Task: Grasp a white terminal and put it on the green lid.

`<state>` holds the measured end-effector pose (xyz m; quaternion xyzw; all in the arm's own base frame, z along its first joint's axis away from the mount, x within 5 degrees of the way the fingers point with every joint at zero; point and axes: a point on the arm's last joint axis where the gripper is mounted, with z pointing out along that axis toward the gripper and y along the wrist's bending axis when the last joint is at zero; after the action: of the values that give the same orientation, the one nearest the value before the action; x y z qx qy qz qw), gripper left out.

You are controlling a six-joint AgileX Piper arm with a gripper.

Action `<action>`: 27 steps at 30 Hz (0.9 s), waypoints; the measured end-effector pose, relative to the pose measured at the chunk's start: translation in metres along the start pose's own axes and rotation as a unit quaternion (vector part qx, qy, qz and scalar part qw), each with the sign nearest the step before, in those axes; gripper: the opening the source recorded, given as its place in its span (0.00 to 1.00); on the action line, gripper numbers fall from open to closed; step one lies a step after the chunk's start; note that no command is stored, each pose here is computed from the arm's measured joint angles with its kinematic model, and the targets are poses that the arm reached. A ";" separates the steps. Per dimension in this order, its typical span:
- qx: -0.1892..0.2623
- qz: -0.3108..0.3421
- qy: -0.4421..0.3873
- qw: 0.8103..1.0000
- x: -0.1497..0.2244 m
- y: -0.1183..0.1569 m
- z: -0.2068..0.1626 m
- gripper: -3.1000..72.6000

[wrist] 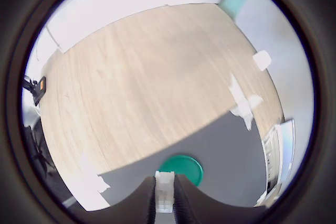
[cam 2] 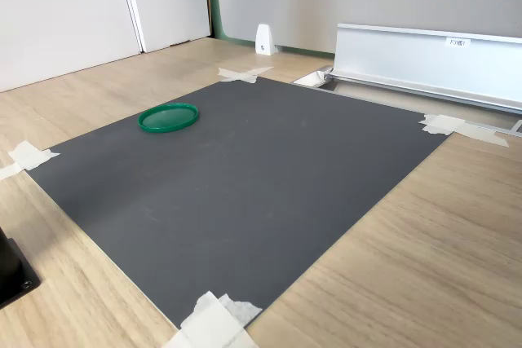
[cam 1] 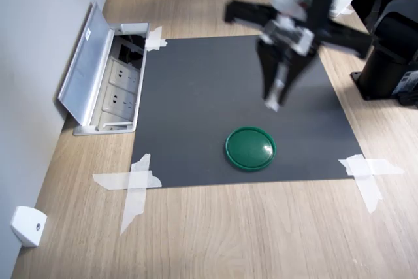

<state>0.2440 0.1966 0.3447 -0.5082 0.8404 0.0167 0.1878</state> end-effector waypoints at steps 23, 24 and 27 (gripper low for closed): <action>0.011 0.021 0.125 0.992 0.036 -0.028 0.101 0.16; 0.010 0.019 0.126 0.992 0.040 -0.027 0.105 0.16; 0.009 0.015 0.123 0.992 0.049 -0.026 0.114 0.16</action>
<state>0.2798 0.1676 0.2264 -0.4917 0.8649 -0.0508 0.0875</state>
